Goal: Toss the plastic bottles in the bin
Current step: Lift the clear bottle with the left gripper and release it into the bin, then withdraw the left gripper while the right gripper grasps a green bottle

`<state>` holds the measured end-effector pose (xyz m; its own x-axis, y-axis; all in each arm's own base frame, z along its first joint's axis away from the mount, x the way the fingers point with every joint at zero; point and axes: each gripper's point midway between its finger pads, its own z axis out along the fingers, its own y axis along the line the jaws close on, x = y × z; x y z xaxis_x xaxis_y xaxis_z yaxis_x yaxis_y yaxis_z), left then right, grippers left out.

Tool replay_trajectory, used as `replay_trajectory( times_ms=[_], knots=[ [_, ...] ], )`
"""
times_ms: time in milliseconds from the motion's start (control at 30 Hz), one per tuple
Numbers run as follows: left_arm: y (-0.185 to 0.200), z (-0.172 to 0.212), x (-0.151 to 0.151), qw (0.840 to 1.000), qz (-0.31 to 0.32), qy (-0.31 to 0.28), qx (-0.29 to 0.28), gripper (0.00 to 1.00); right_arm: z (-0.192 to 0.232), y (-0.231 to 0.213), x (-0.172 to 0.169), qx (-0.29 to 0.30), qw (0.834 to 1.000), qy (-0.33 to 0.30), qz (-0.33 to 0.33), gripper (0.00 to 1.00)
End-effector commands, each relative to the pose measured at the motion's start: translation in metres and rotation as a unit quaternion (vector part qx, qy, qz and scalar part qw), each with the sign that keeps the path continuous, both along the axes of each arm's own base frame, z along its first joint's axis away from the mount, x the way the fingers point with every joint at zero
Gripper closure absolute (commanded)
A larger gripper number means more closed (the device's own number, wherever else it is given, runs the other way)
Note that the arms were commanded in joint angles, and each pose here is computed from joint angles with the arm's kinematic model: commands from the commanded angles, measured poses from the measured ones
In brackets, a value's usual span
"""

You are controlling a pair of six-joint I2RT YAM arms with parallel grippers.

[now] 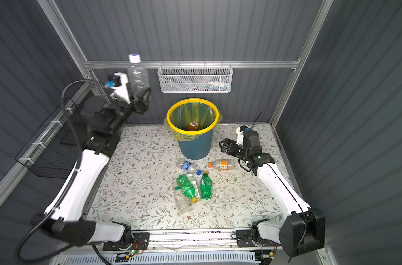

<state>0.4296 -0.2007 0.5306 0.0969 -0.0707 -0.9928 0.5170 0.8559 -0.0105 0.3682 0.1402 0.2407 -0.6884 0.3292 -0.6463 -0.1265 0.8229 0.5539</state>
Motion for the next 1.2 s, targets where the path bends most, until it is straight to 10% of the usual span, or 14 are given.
replay_trajectory(
  times_ms=[0, 400, 700, 1167],
  knots=[
    [-0.033, -0.063, 0.012, 0.991, -0.011, 0.119, 0.06, 0.0, 0.008, 0.008, 0.0, -0.004, 1.0, -0.009, 0.006, 0.12],
    [0.05, -0.042, -0.033, 0.986, 0.142, 0.065, 0.057, 0.0, -0.019, 0.013, -0.009, -0.03, 0.999, 0.024, 0.027, 0.11],
    [0.143, -0.144, -0.045, 0.947, 0.264, 0.182, 0.013, 0.0, -0.034, 0.043, -0.035, -0.089, 0.988, 0.047, 0.116, 0.11],
    [0.166, -0.254, -0.059, 0.908, 0.317, 0.273, 0.016, 0.0, -0.079, 0.128, -0.113, -0.173, 0.94, 0.089, 0.28, 0.11]
  ],
)
